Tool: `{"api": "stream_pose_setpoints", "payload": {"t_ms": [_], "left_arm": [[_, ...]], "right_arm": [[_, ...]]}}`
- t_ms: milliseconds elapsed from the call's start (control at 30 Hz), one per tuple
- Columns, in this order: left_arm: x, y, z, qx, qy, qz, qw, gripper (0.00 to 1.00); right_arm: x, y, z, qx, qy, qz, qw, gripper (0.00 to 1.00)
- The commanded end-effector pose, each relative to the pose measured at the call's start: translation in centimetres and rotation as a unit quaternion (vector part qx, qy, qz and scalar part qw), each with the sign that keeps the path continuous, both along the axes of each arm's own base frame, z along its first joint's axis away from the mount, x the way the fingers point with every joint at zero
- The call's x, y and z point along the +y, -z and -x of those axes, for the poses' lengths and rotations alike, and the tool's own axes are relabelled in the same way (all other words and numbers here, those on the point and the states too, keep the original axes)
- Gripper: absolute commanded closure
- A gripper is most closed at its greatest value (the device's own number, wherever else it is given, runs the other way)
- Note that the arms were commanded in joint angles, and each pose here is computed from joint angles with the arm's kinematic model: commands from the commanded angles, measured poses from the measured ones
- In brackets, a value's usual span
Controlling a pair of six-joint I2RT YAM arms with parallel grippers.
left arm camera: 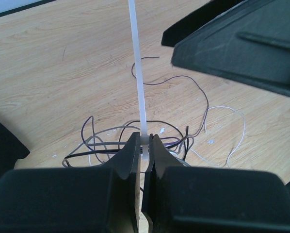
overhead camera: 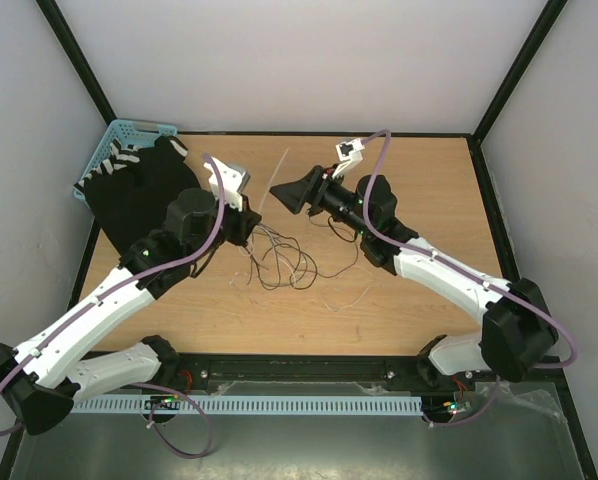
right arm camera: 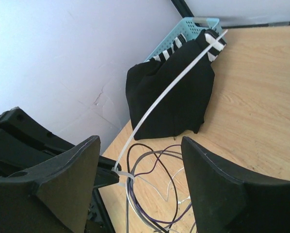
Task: Zip-tie the wires
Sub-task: Adjust the ribbon.
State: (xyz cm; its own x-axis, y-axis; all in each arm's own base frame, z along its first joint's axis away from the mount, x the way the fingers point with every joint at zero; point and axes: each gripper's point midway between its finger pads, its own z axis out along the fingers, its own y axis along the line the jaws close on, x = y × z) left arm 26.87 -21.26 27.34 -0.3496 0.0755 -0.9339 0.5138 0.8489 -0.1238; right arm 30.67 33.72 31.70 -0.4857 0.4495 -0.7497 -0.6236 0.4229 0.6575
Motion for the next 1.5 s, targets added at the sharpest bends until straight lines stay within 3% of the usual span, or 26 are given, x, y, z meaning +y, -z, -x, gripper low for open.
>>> {"api": "stream_pose_setpoints", "payload": {"t_ms": [0, 133, 367, 433, 667, 1467], "left_arm": [[-1.1, -1.3, 0.0, -0.016, 0.014, 0.031, 0.999, 1.0], [-1.5, -1.2, 0.0, -0.015, 0.02, 0.03, 0.999, 1.0], [-2.0, -0.8, -0.4, -0.012, 0.021, 0.028, 0.999, 1.0], [-2.0, -0.8, -0.4, -0.013, 0.021, 0.028, 0.999, 1.0], [-2.0, -0.5, -0.4, -0.012, 0.02, 0.025, 0.999, 1.0], [-2.5, 7.9, 0.6, 0.078, 0.015, -0.003, 0.997, 1.0]], "right_arm": [[0.9, -1.7, 0.2, 0.01, -0.008, -0.033, 0.999, 0.23], [2.1, -1.2, 0.5, 0.017, -0.025, -0.033, 0.999, 0.28], [3.3, -0.1, 1.2, 0.036, -0.054, -0.035, 0.997, 0.47], [3.6, 0.2, 1.2, 0.038, -0.062, -0.032, 0.997, 0.56], [3.6, -0.2, 1.3, 0.029, -0.065, -0.03, 0.997, 1.0], [1.6, -7.9, -0.8, -0.064, -0.017, 0.002, 0.998, 1.0]]}}
